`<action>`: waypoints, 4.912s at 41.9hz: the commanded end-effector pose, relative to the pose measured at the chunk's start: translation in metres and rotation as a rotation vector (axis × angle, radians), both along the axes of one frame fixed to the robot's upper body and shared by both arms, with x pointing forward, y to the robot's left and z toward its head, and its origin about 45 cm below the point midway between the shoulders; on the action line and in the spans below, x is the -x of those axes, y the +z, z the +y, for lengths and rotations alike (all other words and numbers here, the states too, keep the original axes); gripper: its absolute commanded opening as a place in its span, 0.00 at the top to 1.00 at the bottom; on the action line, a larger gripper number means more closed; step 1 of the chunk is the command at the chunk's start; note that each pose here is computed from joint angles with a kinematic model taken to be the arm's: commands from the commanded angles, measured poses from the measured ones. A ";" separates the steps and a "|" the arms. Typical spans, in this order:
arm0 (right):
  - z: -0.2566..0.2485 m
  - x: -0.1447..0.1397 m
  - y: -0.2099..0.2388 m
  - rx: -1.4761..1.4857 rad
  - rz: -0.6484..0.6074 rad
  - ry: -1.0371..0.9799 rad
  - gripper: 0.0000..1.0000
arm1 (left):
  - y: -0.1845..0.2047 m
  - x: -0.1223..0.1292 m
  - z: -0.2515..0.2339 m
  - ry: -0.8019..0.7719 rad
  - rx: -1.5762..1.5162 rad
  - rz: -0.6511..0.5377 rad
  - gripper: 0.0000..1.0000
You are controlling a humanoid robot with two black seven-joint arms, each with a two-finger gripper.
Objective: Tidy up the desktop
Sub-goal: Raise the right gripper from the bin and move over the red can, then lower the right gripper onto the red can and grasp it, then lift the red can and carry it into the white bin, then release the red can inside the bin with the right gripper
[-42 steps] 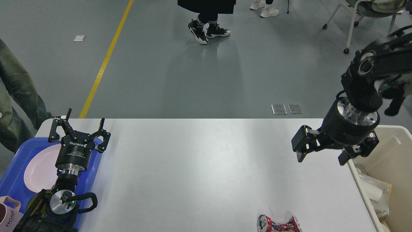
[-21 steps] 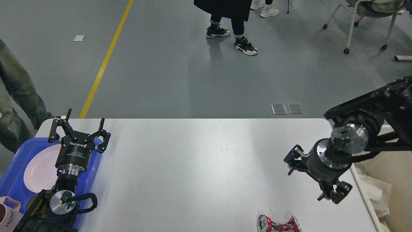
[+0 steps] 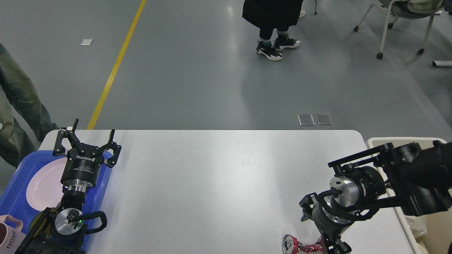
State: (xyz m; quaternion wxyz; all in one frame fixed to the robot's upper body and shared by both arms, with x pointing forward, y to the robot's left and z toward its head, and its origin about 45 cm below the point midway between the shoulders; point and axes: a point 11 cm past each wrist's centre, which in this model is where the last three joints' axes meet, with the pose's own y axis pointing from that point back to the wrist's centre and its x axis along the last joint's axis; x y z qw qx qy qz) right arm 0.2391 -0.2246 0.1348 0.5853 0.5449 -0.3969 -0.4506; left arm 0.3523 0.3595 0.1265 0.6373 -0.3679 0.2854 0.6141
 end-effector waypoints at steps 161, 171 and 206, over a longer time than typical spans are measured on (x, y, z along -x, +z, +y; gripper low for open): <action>-0.345 -0.126 0.090 0.494 -0.310 0.362 1.00 | 0.000 0.000 0.000 0.000 0.000 0.000 0.03; -0.351 -0.101 0.004 0.736 -0.329 0.402 1.00 | 0.000 0.000 0.000 0.000 0.000 0.000 0.03; -0.329 -0.031 -0.089 0.912 -0.296 0.507 1.00 | 0.000 0.000 0.000 0.000 0.000 0.000 0.03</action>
